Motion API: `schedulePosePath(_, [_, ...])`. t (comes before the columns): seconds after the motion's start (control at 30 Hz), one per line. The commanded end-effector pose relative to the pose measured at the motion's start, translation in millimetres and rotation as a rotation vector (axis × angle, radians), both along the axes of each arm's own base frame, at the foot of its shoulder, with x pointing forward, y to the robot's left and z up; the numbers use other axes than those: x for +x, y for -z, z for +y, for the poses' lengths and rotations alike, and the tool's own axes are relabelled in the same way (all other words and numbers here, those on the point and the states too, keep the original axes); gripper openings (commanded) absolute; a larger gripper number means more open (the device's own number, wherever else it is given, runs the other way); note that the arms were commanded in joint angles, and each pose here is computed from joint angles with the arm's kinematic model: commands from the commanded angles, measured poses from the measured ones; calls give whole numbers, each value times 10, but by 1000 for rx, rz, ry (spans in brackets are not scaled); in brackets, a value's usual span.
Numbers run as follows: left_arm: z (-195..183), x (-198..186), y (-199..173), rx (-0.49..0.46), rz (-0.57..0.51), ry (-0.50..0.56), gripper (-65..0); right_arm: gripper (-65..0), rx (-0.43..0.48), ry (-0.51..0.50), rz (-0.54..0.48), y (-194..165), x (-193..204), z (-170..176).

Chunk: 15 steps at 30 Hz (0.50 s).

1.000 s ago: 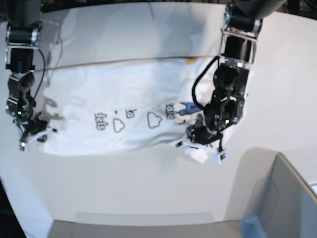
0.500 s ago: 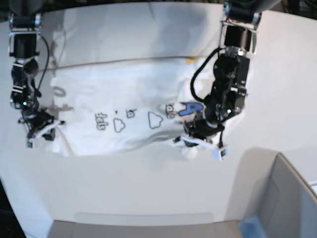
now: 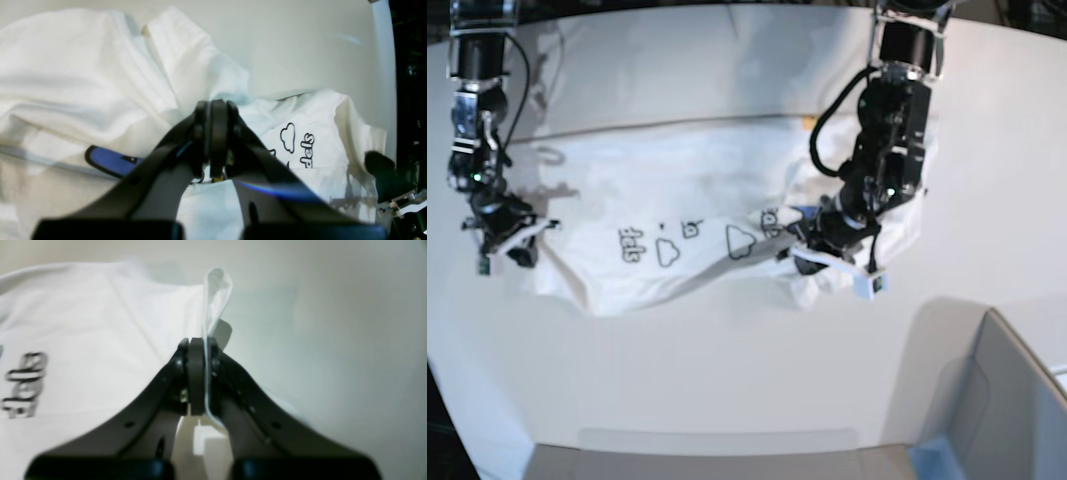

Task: Layout the t-shirt on the table in an organized manner, then fold the t-shirt properly
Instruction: 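Fold the hem edge over toward the collar fold with both grippers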

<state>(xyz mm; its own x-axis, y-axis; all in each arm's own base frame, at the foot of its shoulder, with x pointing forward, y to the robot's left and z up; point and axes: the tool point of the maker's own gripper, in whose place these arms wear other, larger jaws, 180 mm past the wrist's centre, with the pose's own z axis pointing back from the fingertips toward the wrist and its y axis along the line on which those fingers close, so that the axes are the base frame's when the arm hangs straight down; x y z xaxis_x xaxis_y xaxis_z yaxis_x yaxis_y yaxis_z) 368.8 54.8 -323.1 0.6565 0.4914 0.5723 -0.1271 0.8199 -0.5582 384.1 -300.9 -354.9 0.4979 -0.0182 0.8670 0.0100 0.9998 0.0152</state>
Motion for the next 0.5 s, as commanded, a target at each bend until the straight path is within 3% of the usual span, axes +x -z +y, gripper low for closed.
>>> schedulePosePath(0.0, [18, 71, -141, -2, -47, -6, -650, -650, -17, 4, -80, -278, 116, -93])
schedulePosePath(0.2, [12, 52, -134, -6, -45, -4, -650, -650, -17, 79, -96, -330, 34, -315])
schedulePosePath(0.47, [-32, -112, -233, -21, -74, 7, -650, -650, -37, 54, -121, -427, -129, -233])
